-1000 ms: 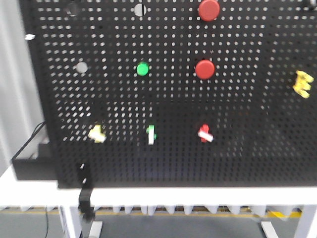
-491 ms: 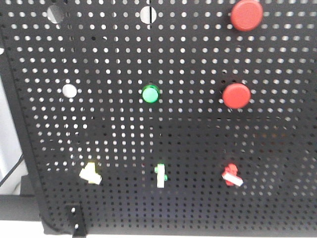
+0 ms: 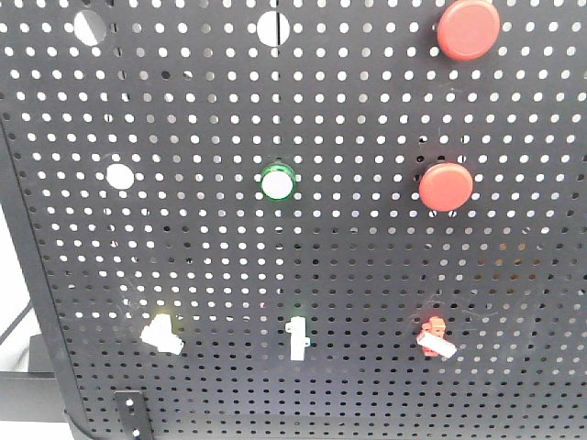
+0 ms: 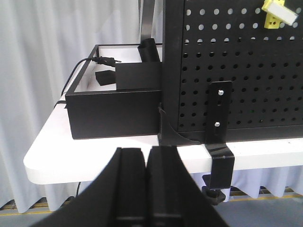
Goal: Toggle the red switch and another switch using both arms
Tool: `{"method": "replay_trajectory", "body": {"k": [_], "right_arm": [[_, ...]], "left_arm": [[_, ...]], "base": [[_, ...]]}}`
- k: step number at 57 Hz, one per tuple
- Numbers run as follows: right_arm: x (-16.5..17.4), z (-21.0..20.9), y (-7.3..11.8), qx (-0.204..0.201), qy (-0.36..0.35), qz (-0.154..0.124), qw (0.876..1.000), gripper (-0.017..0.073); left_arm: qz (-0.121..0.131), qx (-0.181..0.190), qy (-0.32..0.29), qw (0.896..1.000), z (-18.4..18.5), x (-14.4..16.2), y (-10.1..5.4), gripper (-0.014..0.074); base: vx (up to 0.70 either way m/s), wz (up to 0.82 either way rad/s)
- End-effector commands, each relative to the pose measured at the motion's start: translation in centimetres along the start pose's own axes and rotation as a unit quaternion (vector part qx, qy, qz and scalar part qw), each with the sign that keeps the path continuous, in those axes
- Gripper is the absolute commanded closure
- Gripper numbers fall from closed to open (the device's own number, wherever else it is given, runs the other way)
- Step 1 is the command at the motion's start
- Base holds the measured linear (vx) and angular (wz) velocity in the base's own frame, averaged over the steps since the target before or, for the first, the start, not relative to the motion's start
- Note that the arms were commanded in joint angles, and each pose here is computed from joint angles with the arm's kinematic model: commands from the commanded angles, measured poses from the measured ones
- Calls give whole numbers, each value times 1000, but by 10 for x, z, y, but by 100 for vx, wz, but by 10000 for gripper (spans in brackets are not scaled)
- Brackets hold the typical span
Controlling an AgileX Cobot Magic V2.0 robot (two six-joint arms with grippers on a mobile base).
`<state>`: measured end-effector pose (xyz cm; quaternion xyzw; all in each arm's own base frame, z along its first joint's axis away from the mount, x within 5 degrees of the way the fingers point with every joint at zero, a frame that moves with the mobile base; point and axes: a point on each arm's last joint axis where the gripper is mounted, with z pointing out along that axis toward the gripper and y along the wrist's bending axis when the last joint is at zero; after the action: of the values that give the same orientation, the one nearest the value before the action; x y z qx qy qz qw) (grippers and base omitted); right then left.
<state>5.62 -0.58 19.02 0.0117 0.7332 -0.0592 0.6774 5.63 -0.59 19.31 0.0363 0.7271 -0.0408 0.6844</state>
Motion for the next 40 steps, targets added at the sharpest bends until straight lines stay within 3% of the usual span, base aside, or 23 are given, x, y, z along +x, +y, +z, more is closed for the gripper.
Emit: {"method": "replay_trajectory", "body": {"k": [1,20,27,31,36,40], "right_arm": [[-6,-1,-1,7,-42,-7,999,565],[-10,-1,-1,9,-65,-7,998,565],[-21,-3,-2,13,-122,-4,992,565],[-30,-6,-3,13,-155,10,988,565],[-52,-13,-4,8,-189,49,981,565],[-78,-22,-6,8,-222,48,974,565]], "left_arm": [[-1,3,-41,999,-1,-4,0,591],[-1,3,-44,999,-1,-4,0,591],[9,5,-89,996,-2,-12,-1,591],[7,7,-118,993,-3,-17,-1,591],[1,9,-149,989,-6,-27,-2,591],[1,9,-163,987,-9,-39,-2,591]], "base": [[0,1],[0,0],[0,0],[0,0],[0,0],[0,0]]}}
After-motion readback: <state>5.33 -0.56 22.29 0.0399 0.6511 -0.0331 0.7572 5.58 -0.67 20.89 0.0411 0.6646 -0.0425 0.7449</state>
